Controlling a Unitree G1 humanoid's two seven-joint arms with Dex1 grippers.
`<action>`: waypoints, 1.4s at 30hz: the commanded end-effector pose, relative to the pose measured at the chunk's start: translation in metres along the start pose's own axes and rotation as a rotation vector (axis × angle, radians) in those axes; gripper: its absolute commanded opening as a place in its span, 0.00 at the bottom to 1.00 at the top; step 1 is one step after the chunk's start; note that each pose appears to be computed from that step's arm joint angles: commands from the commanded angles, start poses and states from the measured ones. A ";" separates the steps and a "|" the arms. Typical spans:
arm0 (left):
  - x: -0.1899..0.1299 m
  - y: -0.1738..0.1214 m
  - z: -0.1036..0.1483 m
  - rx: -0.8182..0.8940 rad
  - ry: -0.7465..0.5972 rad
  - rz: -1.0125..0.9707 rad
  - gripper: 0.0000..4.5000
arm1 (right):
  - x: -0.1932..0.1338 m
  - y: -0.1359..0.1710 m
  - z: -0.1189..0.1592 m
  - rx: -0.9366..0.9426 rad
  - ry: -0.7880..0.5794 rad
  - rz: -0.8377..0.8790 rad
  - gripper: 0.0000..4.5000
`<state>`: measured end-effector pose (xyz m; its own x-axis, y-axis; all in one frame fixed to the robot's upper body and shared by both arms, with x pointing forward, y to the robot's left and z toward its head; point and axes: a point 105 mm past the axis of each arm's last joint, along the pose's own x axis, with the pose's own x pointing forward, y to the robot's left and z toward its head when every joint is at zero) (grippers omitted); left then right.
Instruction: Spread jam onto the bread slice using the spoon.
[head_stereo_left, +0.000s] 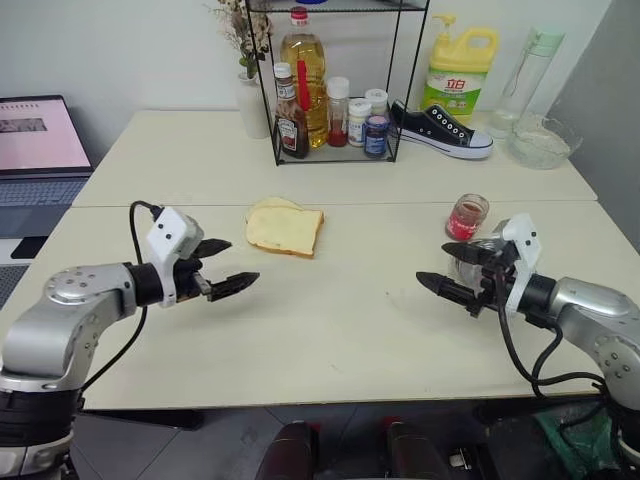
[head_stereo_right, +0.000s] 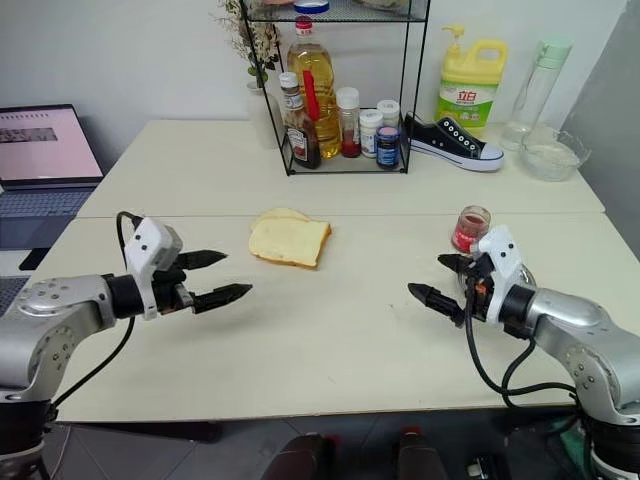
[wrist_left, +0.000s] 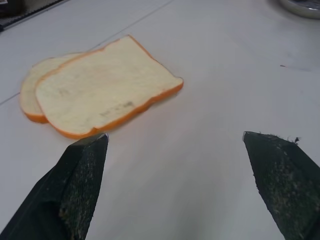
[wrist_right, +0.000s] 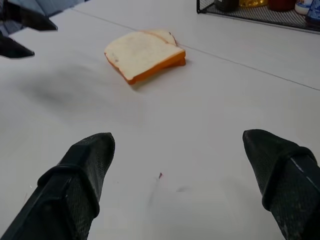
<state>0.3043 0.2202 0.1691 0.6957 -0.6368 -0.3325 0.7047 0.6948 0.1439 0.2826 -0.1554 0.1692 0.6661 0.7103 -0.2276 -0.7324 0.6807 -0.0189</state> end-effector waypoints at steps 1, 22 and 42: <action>0.001 0.006 0.014 0.018 -0.060 0.030 1.00 | 0.001 0.003 0.010 -0.036 -0.042 -0.006 0.99; 0.065 -0.008 0.013 0.199 -0.110 0.029 1.00 | 0.017 0.032 0.020 -0.026 -0.105 0.051 0.99; 0.140 0.021 0.000 0.473 -0.063 0.064 0.91 | 0.027 0.033 0.026 -0.022 -0.152 -0.001 1.00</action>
<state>0.4121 0.1475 0.1121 0.7248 -0.6172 -0.3062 0.6641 0.5074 0.5491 0.2818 -0.1092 0.1710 0.6696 0.7295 -0.1395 -0.7367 0.6762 0.0004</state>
